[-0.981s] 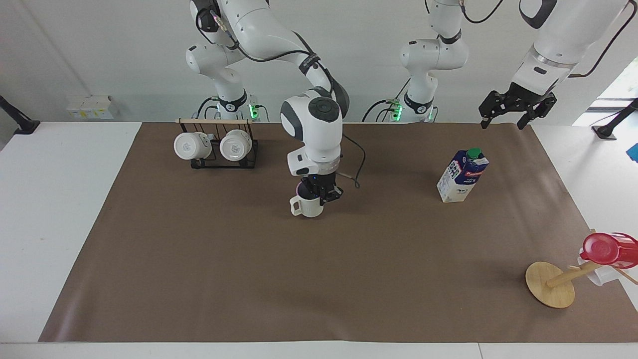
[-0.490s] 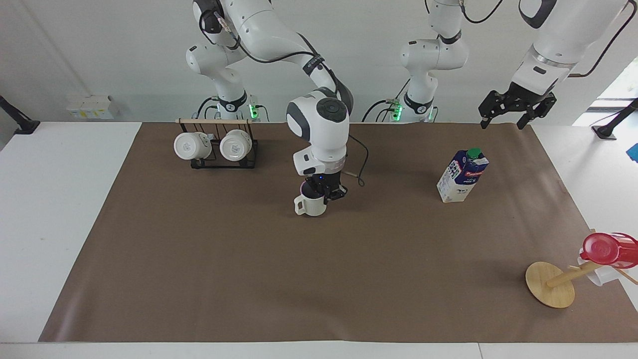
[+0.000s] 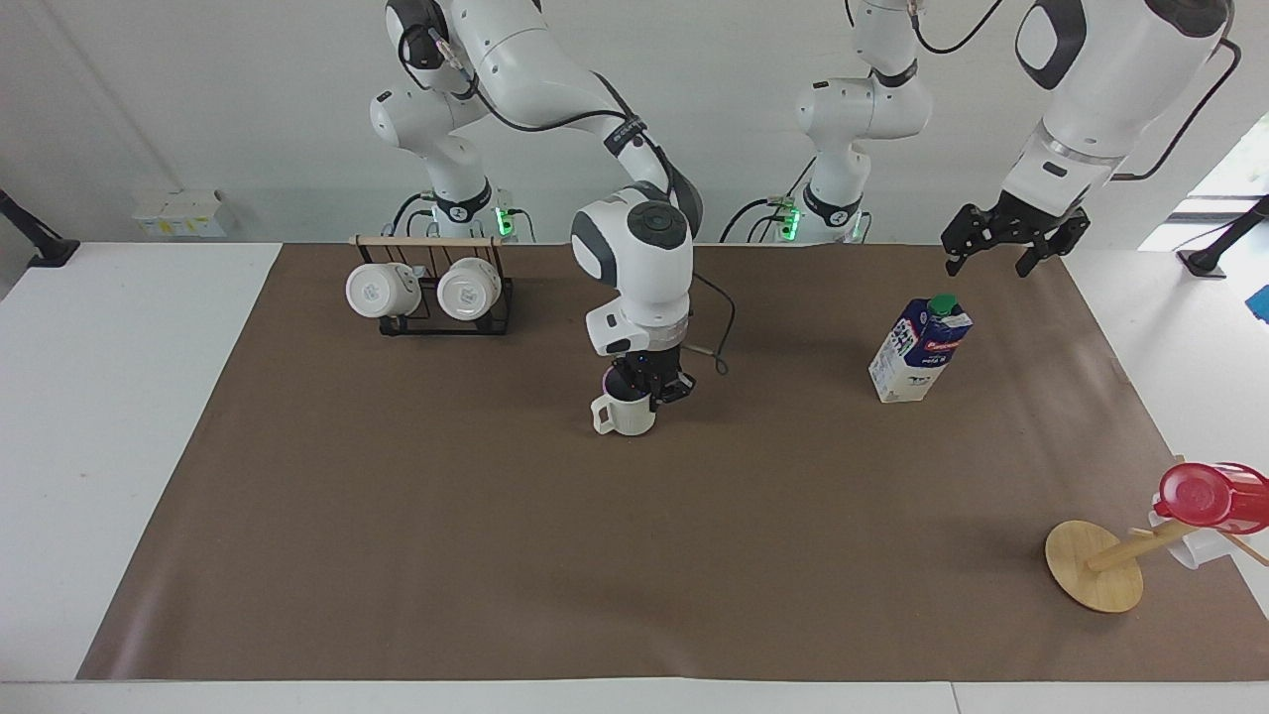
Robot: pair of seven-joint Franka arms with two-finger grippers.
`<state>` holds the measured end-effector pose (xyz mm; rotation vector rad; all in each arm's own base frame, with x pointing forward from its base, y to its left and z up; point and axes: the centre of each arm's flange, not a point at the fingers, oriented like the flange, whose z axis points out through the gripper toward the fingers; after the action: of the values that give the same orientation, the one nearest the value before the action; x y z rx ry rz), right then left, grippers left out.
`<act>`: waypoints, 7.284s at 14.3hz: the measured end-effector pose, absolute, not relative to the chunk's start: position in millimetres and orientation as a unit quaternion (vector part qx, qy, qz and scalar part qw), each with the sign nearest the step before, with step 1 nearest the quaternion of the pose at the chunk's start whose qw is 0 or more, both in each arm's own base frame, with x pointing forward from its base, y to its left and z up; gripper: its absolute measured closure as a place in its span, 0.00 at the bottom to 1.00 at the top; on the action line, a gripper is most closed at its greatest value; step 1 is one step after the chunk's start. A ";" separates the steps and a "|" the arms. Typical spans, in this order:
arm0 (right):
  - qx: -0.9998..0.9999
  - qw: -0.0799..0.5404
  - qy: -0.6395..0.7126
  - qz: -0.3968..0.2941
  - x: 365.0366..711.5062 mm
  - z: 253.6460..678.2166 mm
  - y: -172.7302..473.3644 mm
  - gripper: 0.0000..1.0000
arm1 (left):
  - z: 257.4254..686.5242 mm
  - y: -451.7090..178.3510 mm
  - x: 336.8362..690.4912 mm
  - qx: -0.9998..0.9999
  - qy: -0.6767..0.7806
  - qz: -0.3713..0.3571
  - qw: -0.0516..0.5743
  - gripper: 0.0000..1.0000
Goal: Place cup and milk on table
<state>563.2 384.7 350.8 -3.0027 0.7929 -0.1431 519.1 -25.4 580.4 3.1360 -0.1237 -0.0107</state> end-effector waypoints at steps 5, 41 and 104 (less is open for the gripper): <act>-0.966 0.017 0.255 -0.047 563.2 351.2 385.3 0.56 | 527.3 -23.7 514.6 0.999 -0.038 0.005 0.002 0.00; -0.994 0.001 0.108 -0.010 547.7 622.5 -16.5 0.00 | 521.4 -241.5 468.9 0.998 0.031 0.047 0.026 0.60; -0.998 -0.008 0.062 -0.006 507.6 674.6 -23.7 0.00 | 621.5 -47.9 540.9 0.999 -0.029 0.016 -0.016 0.00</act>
<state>507.6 -23.7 674.6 -3.1519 0.1956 -0.0193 540.9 -47.9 621.5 3.1709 -0.0917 0.0516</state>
